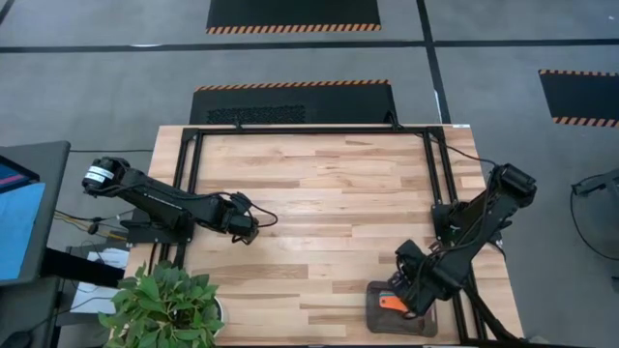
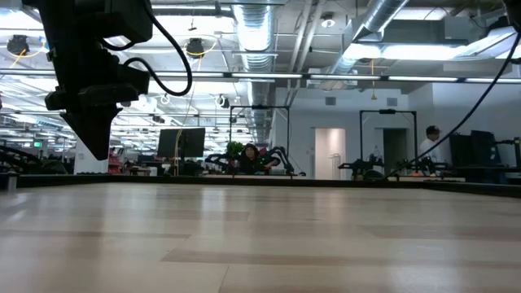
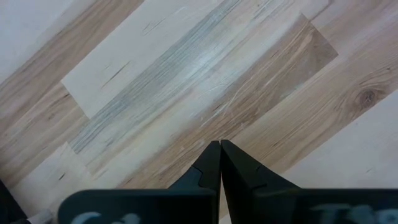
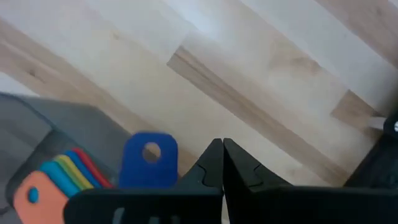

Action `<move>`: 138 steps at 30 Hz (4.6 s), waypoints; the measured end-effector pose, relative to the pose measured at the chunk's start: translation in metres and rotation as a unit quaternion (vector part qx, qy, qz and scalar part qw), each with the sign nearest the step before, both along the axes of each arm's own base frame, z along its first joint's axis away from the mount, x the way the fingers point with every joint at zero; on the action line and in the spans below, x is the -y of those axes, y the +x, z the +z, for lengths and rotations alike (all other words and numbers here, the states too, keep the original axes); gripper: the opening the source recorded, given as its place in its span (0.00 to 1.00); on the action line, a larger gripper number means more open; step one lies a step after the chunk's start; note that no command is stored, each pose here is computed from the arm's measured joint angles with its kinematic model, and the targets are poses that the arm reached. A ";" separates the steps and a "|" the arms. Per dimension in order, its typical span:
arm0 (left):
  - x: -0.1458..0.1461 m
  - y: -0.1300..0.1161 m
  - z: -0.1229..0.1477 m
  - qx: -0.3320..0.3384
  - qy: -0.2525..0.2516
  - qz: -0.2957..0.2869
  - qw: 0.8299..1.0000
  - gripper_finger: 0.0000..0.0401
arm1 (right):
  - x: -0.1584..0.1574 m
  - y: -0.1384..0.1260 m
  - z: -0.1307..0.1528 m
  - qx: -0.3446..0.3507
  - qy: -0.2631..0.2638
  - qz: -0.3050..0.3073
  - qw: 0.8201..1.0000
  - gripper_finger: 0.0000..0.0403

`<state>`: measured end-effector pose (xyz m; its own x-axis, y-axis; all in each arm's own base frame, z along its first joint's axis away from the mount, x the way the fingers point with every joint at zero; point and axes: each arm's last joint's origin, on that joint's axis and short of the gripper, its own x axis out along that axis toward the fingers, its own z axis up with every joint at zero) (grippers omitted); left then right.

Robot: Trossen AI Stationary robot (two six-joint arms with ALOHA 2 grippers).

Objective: Nest measuring cups in basket
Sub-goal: Stack the purple measuring cup on top of the orange measuring cup in the black bin, then return to Home Position

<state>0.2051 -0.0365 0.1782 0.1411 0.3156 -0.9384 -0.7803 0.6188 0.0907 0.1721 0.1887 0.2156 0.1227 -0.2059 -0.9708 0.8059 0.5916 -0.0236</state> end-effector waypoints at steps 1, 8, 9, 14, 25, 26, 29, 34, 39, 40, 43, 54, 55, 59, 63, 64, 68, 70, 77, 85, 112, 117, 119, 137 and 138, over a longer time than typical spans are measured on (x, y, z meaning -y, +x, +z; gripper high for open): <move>0.000 0.000 0.000 0.000 0.000 0.000 1.000 0.00 | -0.001 0.000 -0.002 -0.001 0.008 0.005 1.000 0.04; 0.000 0.000 0.000 0.000 0.001 0.000 1.000 0.00 | -0.007 0.008 -0.003 0.049 0.022 0.047 0.997 0.03; 0.000 0.000 0.000 0.000 0.001 0.000 1.000 0.00 | -0.009 0.010 -0.002 0.064 0.026 0.060 0.996 0.04; 0.000 0.000 0.000 0.000 0.001 0.000 1.000 0.00 | -0.020 0.021 0.008 0.115 0.053 0.117 0.985 0.05; 0.000 0.000 0.000 0.001 0.004 0.000 1.000 0.00 | -0.031 0.025 0.024 0.142 0.067 0.181 0.971 0.05; 0.000 0.000 0.000 0.001 0.004 0.000 1.000 0.00 | -0.030 0.024 0.024 0.137 0.067 0.168 0.974 0.05; 0.000 0.000 0.000 0.001 0.004 0.000 1.000 0.00 | -0.031 0.021 0.022 0.120 0.077 0.155 0.978 0.06; 0.000 0.000 0.000 0.001 0.004 0.000 1.000 0.00 | -0.040 0.018 0.023 0.124 0.110 0.178 0.970 0.02; -0.001 0.000 0.000 0.002 0.009 0.000 1.000 0.00 | -0.058 0.019 0.028 0.166 0.159 0.245 0.942 0.02; -0.001 0.000 0.000 0.003 0.013 0.000 1.000 0.00 | -0.060 0.020 0.026 0.164 0.166 0.247 0.941 0.03; -0.001 0.000 0.000 0.004 0.018 0.000 1.000 0.00 | -0.066 0.021 0.016 0.137 0.179 0.255 0.940 0.04; -0.001 0.000 0.000 0.004 0.018 0.000 1.000 0.00 | -0.071 0.033 -0.010 0.092 0.177 0.254 0.946 0.04; -0.001 0.000 0.000 0.004 0.018 0.000 1.000 0.00 | -0.069 0.034 -0.010 0.090 0.174 0.250 0.948 0.04; -0.001 0.000 0.000 0.004 0.018 0.000 1.000 0.00 | -0.060 0.039 -0.012 0.074 0.159 0.236 0.956 0.03; 0.001 0.006 0.001 0.035 0.001 0.007 0.999 0.00 | -0.062 0.042 -0.010 0.088 0.168 0.259 0.947 0.02; 0.002 0.011 0.002 0.059 -0.013 -0.003 0.998 0.00 | -0.062 0.042 -0.010 0.088 0.169 0.260 0.947 0.02; 0.011 0.044 0.004 0.179 -0.046 -0.080 0.980 0.00 | -0.062 0.042 -0.010 0.085 0.169 0.261 0.947 0.04; 0.011 0.061 0.003 0.226 -0.052 -0.104 0.967 0.00 | -0.062 0.041 -0.010 0.084 0.171 0.261 0.946 0.05; 0.006 0.143 -0.009 0.237 -0.074 -0.189 0.950 0.00 | -0.063 0.042 -0.010 0.089 0.176 0.262 0.945 0.02; 0.027 0.253 -0.012 0.265 -0.063 -0.320 0.907 0.00 | -0.064 0.043 -0.009 0.093 0.179 0.262 0.944 0.05; 0.086 0.323 -0.021 0.298 -0.150 -0.409 0.850 0.00 | -0.051 0.038 -0.017 0.044 0.143 0.247 0.957 0.04; 0.086 0.323 -0.020 0.298 -0.150 -0.408 0.850 0.00 | -0.056 0.045 -0.015 0.079 0.161 0.262 0.948 0.05; 0.085 0.323 -0.021 0.296 -0.140 -0.409 0.852 0.00 | -0.060 0.048 -0.012 0.104 0.172 0.281 0.938 0.04; 0.010 0.244 0.059 -0.012 -0.027 -0.362 0.932 0.00 | -0.013 0.053 0.134 0.162 0.152 0.339 0.914 0.08; 0.008 0.238 0.065 -0.030 -0.012 -0.361 0.932 0.00 | -0.013 0.053 0.137 0.173 0.158 0.327 0.915 0.08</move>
<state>0.4431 -0.0445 0.2427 0.2552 0.1367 -0.9572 -0.1538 0.9831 0.0994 0.2247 0.2013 0.3528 0.4314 0.3063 -0.8485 0.2033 0.8834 0.4223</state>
